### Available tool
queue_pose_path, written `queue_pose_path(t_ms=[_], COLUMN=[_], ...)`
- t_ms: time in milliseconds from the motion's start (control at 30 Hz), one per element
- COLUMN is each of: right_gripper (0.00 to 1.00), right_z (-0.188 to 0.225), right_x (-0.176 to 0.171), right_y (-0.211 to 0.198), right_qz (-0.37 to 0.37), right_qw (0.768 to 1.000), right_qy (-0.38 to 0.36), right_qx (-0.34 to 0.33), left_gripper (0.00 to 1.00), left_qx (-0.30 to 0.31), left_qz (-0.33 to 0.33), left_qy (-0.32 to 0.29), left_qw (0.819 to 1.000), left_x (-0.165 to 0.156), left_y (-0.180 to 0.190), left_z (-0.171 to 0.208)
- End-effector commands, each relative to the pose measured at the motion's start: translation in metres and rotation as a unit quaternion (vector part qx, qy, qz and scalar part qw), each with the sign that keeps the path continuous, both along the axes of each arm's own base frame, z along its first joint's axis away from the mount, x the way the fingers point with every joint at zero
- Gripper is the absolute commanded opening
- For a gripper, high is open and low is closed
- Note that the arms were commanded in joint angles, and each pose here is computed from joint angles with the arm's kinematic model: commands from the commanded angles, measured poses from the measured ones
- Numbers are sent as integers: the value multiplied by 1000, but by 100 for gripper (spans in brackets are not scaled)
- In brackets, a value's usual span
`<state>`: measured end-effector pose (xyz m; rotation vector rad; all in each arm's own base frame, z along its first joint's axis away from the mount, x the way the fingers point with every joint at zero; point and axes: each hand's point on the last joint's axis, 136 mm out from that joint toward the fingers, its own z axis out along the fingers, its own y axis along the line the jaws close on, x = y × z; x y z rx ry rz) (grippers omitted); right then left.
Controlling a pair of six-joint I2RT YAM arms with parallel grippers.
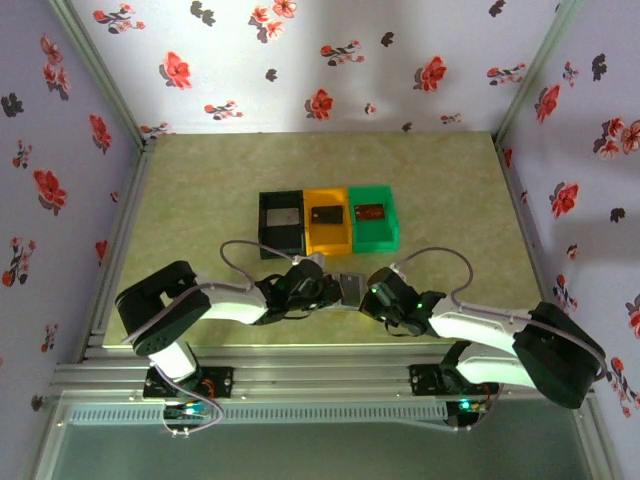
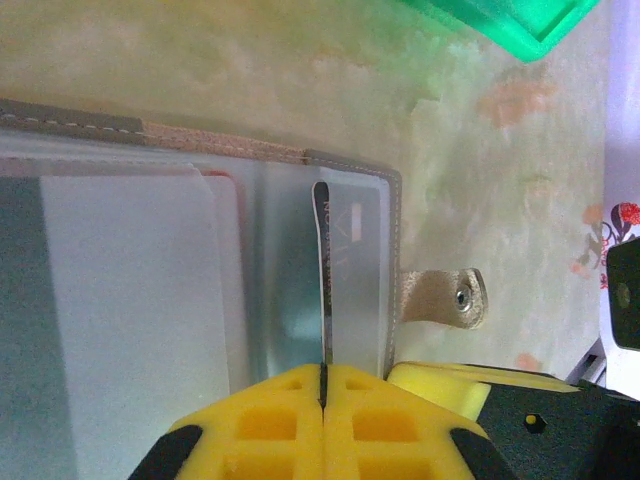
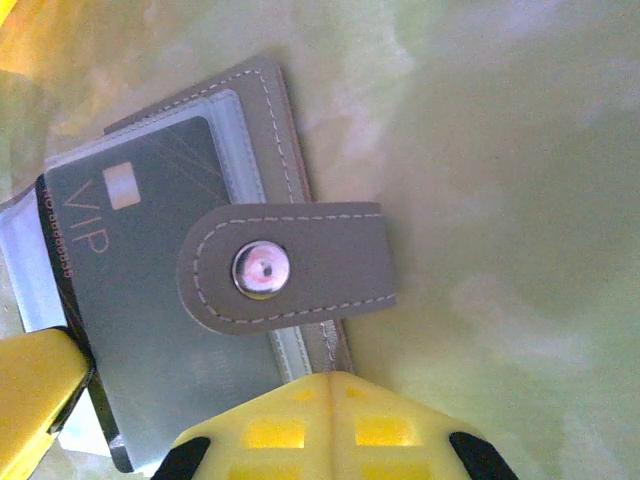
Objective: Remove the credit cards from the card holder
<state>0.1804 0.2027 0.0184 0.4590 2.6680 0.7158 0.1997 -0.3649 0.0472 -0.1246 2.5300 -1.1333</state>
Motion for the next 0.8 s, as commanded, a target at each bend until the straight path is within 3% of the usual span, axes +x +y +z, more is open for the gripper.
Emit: queue_pose_path(t_ms=[0,767], right_gripper=[0,0], right_z=[-16,-1], right_x=[-14,-10], right_y=[-14,-15], right_qz=[-7,-7], right_qw=[999,1000], right_qy=[29,11], right_qx=[-23,-22], left_gripper=[0,0], left_qx=[-18,-12], left_qz=[6,26], left_qy=[-17,-21], left_qw=[1000,999], left_x=[1,2], left_y=[-1,24], left_z=[14,11])
